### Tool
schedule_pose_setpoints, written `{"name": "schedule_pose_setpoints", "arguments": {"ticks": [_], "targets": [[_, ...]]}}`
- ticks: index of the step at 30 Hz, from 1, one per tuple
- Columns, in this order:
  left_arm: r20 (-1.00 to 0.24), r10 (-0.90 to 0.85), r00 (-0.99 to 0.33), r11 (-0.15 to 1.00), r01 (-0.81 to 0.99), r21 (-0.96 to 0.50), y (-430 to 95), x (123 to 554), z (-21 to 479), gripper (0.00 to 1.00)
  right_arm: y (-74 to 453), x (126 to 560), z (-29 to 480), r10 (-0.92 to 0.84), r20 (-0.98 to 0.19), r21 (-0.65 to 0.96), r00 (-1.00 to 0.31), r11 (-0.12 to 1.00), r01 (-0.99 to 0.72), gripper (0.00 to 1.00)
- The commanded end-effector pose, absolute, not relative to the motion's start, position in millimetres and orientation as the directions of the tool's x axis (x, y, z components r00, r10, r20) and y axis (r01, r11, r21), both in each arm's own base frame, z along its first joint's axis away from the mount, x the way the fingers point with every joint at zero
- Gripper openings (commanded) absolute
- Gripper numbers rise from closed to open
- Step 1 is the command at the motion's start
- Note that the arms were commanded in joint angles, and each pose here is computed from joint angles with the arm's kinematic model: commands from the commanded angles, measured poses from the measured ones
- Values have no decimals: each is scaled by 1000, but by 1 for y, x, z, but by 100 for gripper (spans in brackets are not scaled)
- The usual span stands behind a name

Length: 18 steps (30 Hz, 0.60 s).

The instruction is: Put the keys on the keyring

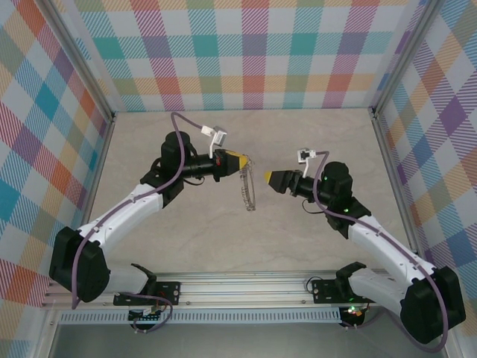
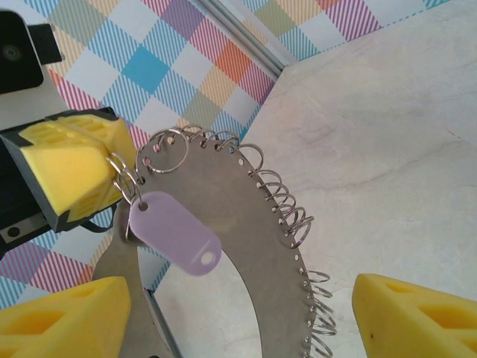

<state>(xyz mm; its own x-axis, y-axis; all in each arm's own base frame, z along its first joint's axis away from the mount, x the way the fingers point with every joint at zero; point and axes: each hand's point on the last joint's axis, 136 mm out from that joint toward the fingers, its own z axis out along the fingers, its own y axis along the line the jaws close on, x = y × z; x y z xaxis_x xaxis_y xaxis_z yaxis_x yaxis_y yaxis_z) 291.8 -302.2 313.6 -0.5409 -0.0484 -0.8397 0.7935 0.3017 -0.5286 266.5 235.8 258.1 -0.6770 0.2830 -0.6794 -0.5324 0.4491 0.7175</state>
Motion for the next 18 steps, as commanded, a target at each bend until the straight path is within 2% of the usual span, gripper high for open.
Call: {"name": "schedule_pose_setpoints", "arguments": {"ticks": [1, 10, 18], "targets": [[-864, -141, -484, 293, 813, -504, -302, 288, 346, 0, 240, 272, 277, 297, -746, 655, -597, 489, -576, 79], [-860, -144, -490, 284, 812, -511, -305, 282, 348, 0, 262, 274, 278, 234, -782, 603, -577, 521, -605, 81], [-861, -142, -489, 275, 816, -509, -305, 279, 349, 0, 275, 277, 283, 207, -799, 579, -565, 519, -629, 74]]}}
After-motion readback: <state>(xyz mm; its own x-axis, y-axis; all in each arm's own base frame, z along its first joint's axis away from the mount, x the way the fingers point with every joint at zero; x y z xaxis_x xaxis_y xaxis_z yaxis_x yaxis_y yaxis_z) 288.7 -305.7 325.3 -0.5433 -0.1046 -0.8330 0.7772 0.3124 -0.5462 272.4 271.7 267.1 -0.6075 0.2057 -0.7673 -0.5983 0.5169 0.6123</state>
